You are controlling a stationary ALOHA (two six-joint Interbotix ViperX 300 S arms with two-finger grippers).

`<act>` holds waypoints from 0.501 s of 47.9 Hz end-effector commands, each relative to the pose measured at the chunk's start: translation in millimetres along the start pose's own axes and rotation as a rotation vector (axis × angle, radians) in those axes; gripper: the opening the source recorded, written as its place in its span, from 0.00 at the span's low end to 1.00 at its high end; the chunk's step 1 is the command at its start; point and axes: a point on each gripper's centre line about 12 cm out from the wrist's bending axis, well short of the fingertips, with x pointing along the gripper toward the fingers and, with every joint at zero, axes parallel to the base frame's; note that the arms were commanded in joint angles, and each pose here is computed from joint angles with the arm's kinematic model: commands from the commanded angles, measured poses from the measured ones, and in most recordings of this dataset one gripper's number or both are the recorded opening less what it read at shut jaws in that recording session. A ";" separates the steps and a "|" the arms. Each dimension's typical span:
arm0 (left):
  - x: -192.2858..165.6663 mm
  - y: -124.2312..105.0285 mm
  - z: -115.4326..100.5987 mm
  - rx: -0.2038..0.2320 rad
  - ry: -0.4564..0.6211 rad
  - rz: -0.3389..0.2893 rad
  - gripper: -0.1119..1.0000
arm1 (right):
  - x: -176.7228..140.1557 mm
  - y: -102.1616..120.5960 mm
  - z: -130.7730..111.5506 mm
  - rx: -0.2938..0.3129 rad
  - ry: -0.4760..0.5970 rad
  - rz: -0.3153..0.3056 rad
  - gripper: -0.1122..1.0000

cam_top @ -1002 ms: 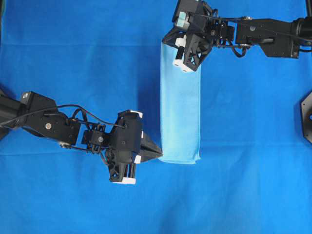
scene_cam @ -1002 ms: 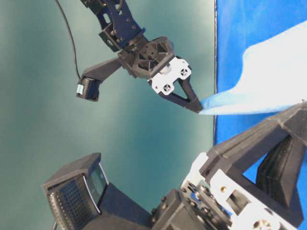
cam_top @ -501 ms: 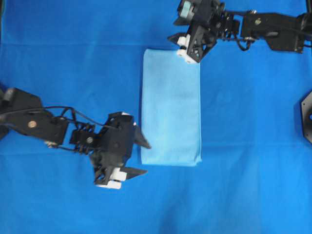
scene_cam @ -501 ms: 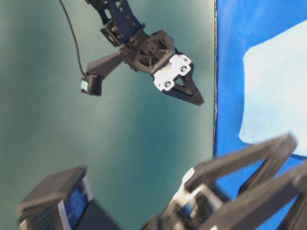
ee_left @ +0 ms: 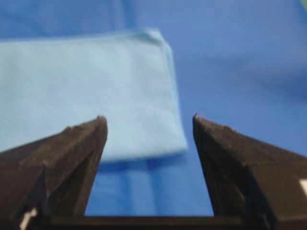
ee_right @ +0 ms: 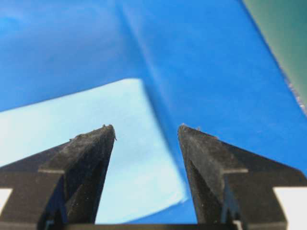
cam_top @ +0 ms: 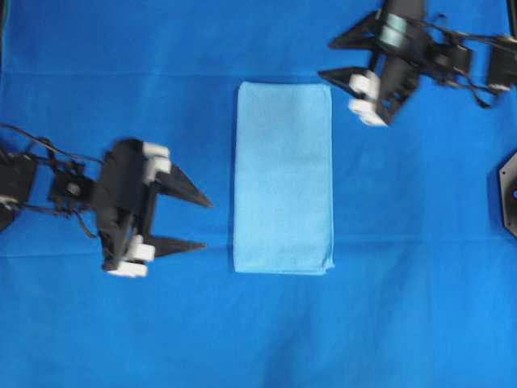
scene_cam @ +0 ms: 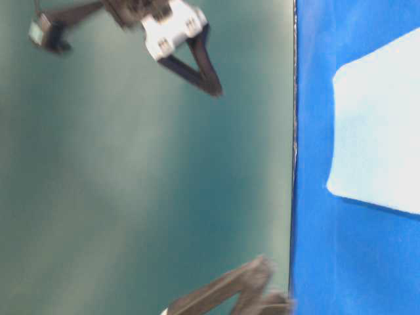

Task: Fold the light blue towel.
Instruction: 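Lay the towel down vertically, release, and pull both grippers outward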

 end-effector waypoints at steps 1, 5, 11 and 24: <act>-16.1 8.2 12.0 0.008 -0.107 0.023 0.71 | -25.8 6.9 3.4 0.013 -0.069 0.023 0.64; -32.6 18.0 10.6 0.011 -0.160 0.055 0.71 | -48.8 12.8 -3.8 0.037 -0.111 0.046 0.64; -51.3 33.9 2.1 -0.003 -0.196 0.113 0.71 | -73.0 19.3 -18.2 0.062 -0.178 0.084 0.64; -59.2 44.3 -3.9 -0.015 -0.215 0.153 0.71 | -79.8 22.0 -36.5 0.089 -0.201 0.108 0.64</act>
